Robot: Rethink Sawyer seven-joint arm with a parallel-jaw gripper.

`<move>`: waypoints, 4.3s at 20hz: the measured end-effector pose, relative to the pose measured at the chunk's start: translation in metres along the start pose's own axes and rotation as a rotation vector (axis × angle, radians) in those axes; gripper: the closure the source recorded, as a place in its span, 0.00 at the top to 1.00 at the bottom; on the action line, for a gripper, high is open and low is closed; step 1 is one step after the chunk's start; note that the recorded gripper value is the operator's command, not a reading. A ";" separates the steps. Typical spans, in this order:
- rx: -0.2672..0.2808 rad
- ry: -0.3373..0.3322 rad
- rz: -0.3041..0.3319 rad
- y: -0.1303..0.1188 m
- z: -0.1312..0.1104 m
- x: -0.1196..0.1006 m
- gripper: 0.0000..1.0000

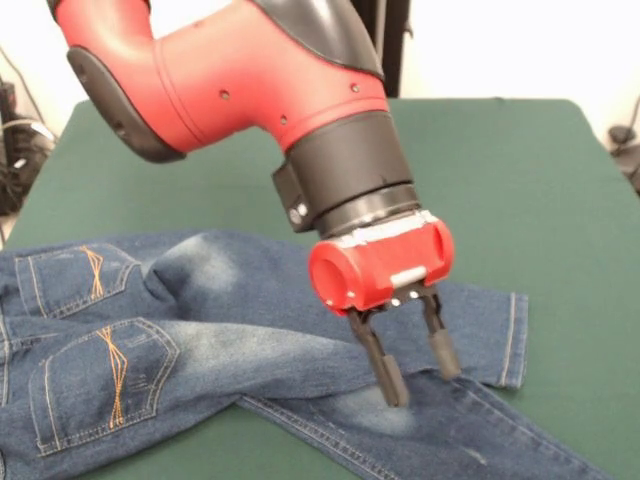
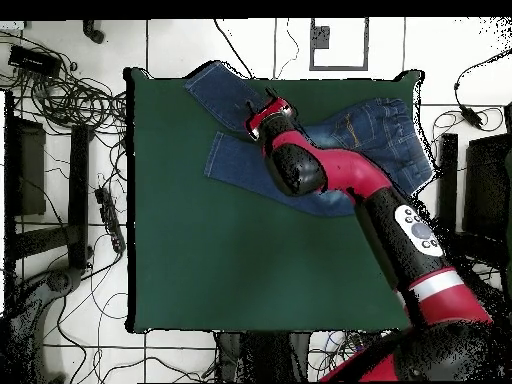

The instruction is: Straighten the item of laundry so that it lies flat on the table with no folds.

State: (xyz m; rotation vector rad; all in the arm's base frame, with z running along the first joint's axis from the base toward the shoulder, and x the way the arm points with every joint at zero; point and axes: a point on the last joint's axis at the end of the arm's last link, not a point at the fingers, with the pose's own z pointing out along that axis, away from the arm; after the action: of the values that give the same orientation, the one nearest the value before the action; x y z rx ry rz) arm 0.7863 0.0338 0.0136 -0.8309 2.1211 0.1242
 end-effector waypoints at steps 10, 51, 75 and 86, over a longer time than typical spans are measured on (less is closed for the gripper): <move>-0.077 0.041 0.020 0.039 0.022 0.008 1.00; -0.048 -0.009 0.144 0.012 0.024 0.070 1.00; -0.120 -0.086 0.034 0.088 0.058 0.017 1.00; -0.097 -0.006 -0.060 0.092 0.073 0.033 1.00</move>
State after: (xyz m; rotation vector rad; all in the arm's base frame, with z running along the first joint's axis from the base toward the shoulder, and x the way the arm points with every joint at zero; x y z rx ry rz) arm 0.7657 0.1149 -0.0757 -0.9490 2.0960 0.1986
